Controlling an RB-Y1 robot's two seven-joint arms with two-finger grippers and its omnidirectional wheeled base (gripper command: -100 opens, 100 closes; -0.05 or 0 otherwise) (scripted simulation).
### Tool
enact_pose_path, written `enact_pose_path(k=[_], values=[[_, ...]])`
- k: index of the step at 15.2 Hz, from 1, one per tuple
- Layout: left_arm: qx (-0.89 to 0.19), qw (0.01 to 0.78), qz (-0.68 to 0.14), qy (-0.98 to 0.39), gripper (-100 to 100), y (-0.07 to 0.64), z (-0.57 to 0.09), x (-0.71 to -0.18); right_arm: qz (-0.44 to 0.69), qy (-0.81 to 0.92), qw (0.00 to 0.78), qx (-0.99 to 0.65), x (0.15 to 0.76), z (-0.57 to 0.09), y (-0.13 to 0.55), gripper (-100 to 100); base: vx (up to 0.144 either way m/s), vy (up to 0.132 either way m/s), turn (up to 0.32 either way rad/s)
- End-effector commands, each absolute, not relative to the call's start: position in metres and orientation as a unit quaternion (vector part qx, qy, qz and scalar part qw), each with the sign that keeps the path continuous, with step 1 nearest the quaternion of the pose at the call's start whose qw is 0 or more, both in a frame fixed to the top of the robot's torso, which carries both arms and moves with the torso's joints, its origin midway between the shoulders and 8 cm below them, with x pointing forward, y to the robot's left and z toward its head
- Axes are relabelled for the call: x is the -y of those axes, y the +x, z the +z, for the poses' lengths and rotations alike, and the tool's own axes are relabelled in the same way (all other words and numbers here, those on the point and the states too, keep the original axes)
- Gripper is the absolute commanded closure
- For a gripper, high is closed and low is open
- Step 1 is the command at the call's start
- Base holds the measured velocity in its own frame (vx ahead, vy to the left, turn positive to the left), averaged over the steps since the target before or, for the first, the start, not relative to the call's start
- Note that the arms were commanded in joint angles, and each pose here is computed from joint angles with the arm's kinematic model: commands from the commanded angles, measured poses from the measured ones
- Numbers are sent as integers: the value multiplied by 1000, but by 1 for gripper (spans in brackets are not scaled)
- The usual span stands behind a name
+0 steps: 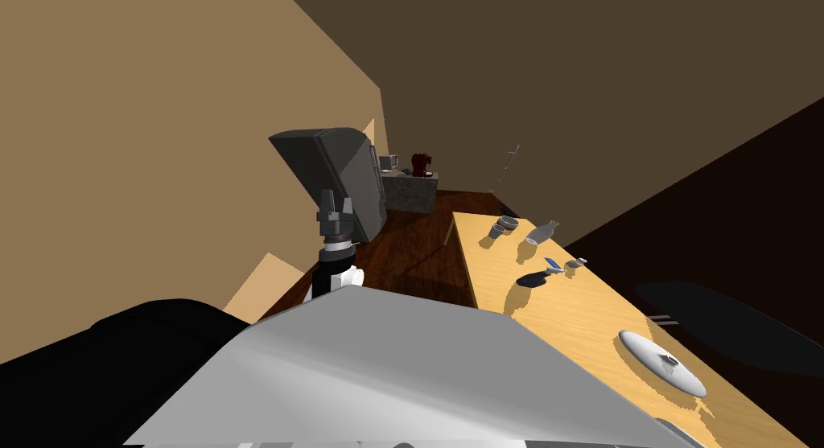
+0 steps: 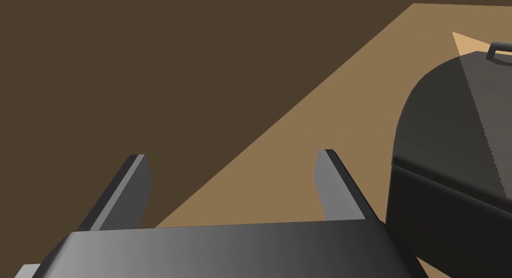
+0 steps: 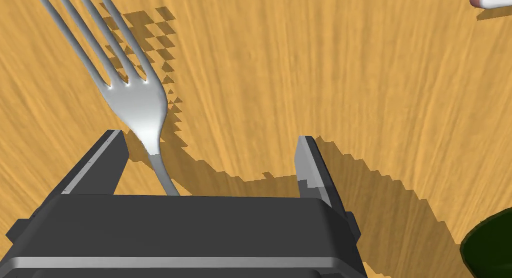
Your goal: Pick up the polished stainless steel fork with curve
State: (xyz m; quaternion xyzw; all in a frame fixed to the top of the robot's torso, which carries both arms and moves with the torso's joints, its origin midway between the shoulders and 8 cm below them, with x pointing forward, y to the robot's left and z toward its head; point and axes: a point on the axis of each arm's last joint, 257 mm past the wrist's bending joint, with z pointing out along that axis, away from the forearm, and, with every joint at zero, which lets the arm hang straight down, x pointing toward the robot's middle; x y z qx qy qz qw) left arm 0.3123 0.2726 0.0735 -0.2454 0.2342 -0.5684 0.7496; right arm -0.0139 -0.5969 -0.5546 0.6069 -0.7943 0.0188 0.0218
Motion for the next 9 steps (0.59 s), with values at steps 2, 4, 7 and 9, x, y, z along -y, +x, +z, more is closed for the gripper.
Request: enact_pose_path(k=[2,4,7,9], values=[[-234,750,-568,-245,0,312,74,-273,28,600,16,800,604,-550,-11,-100,7,5,-11],[-234,750,-568,-245,0,312,74,-273,25,601,17,798,602,-551,-13,100,0,0,0],[-234,750,-568,-245,0,312,74,-273,27,602,17,798,603,-551,-12,100,1,0,4],[-234,750,-568,-245,0,312,74,-273,43,604,4,796,607,-546,21,100,-10,-4,-39]])
